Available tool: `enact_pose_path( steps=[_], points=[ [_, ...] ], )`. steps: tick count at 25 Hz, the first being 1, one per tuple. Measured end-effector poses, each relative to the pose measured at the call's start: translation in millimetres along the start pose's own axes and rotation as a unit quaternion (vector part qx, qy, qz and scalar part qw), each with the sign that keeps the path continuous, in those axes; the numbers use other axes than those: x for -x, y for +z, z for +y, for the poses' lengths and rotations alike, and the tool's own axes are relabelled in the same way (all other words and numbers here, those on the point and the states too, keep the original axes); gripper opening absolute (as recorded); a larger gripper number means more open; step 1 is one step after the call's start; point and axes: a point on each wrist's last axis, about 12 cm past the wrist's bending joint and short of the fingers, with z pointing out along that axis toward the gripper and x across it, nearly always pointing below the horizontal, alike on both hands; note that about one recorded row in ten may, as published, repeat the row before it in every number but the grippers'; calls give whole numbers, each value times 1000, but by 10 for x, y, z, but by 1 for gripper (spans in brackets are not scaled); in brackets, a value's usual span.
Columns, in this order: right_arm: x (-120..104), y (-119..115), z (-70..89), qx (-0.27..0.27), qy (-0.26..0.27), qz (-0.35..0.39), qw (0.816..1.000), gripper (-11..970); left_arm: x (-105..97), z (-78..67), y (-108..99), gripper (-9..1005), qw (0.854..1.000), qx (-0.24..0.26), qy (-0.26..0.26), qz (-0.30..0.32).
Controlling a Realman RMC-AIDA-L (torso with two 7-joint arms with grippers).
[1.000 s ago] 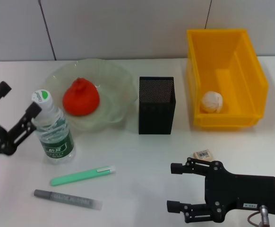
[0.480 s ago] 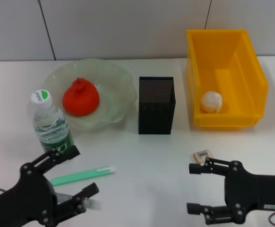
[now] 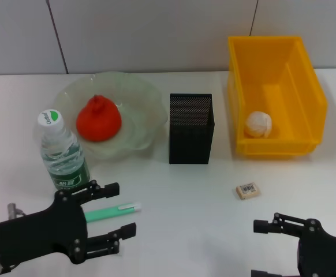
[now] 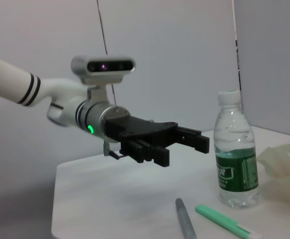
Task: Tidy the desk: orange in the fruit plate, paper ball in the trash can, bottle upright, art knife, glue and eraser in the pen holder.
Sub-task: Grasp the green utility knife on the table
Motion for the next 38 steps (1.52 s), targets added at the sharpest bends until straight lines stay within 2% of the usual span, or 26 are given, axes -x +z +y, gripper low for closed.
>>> enact_pose_path(
  steps=[4, 5, 9, 14, 17, 18, 19, 30, 38],
  points=[
    [-32, -24, 35, -3, 2, 1, 1000, 788, 131, 11, 87, 789, 999, -2, 10, 41],
    [-48, -22, 48, -3, 1, 4, 1000, 788, 239, 18, 176, 790, 997, 8, 25, 77],
    [-64, -13, 52, -5, 2, 5, 1000, 786, 342, 8, 256, 791, 992, 17, 40, 118],
    [-75, -8, 58, -6, 4, 5, 1000, 784, 492, 19, 355, 791, 988, 3, 31, 148],
    [-92, -21, 78, -8, 7, 5, 1000, 783, 492, 19, 355, 792, 988, 3, 31, 148],
    [-92, -21, 78, -8, 7, 5, 1000, 782, 589, 72, 437, 792, 981, 2, 30, 190],
    [-98, -26, 85, -8, 6, 6, 1000, 782, 618, 92, 479, 792, 979, 1, 23, 202],
    [-146, -21, 152, -7, 15, 2, 1000, 777, 716, 154, 581, 793, 976, 3, 10, 217],
    [-151, -5, 146, -8, 17, 2, 1000, 774, 742, 211, 677, 791, 965, 5, 30, 259]
  ],
)
